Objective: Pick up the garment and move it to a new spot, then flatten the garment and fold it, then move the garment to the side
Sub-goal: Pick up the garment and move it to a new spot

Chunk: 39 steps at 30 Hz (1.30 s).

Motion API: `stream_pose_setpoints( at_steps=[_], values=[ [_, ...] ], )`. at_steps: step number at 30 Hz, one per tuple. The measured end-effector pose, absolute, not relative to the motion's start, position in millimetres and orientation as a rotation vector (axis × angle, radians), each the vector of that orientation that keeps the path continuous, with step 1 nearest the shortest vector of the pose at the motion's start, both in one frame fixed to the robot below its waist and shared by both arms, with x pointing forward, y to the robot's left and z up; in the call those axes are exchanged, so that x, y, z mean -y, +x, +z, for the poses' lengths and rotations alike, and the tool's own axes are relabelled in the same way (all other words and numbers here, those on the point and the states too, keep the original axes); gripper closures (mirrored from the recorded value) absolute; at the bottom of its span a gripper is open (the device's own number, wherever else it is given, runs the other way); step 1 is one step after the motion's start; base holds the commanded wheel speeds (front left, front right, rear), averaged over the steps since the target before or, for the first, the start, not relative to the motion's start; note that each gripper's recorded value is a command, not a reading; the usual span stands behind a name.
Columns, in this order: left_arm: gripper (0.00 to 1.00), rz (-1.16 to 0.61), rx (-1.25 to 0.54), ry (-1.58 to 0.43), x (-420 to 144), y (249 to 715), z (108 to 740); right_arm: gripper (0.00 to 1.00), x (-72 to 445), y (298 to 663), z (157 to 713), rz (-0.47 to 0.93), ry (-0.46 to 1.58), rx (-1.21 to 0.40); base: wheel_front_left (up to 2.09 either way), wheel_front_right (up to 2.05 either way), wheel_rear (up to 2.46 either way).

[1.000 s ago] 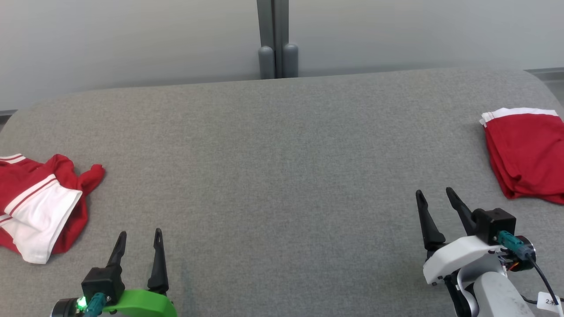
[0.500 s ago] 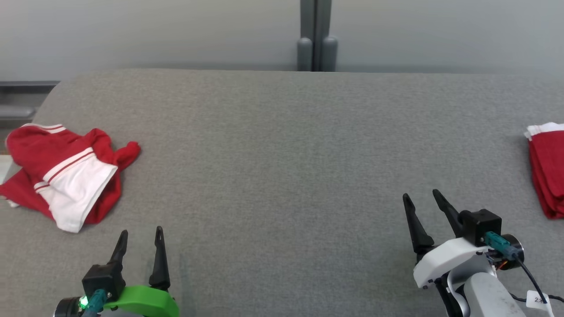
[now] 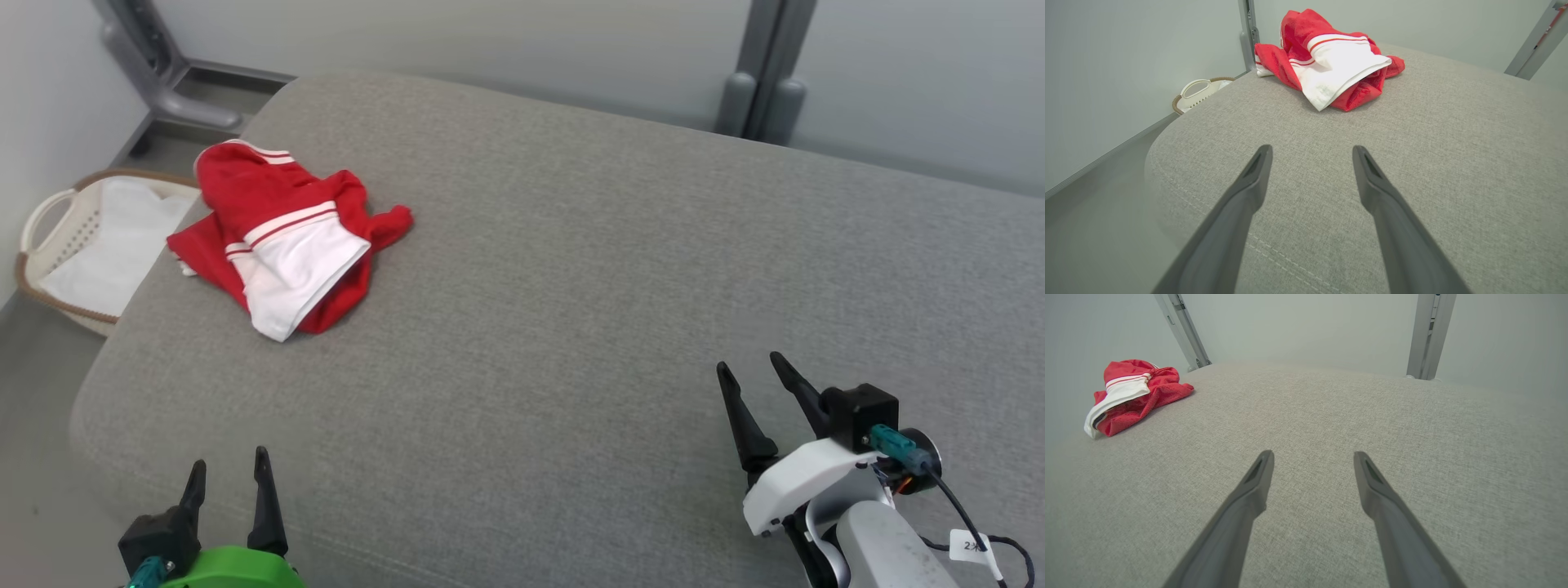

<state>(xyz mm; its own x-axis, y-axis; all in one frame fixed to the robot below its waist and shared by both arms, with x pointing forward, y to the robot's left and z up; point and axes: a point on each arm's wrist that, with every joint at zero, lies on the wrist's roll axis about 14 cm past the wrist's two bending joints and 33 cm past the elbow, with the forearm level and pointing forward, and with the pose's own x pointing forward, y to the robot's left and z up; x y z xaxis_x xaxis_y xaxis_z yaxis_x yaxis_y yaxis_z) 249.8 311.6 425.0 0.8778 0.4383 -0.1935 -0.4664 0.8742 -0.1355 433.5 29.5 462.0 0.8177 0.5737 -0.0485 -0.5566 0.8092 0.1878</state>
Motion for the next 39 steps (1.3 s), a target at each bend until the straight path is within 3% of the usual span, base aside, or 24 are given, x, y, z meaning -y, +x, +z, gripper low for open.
stream_pose_setpoints(
  at_steps=[8, 14, 28, 39],
  values=[
    [0.00, 0.594, -0.174, -0.204, -335.9, 216.1, 419.5, 0.00, -71.6, 430.8, 456.9, 0.713, 0.178, -0.125, 0.00, 0.00, 0.00],
    [0.00, 0.599, -0.167, -0.204, -348.5, 234.8, 424.1, 0.00, -78.1, 439.1, 450.8, 0.728, 0.166, -0.125, 0.00, 0.00, 0.00],
    [0.00, 0.414, -0.149, -0.088, -386.1, 363.3, 461.7, 0.00, -64.3, 488.9, 422.9, 0.666, 0.161, -0.117, 0.00, 0.00, 0.00],
    [0.00, 0.339, -0.301, -0.093, -398.7, 435.1, 427.6, 0.00, -39.2, 518.5, 401.5, 0.591, 0.175, -0.107, 0.00, 0.00, 0.00]
  ],
)
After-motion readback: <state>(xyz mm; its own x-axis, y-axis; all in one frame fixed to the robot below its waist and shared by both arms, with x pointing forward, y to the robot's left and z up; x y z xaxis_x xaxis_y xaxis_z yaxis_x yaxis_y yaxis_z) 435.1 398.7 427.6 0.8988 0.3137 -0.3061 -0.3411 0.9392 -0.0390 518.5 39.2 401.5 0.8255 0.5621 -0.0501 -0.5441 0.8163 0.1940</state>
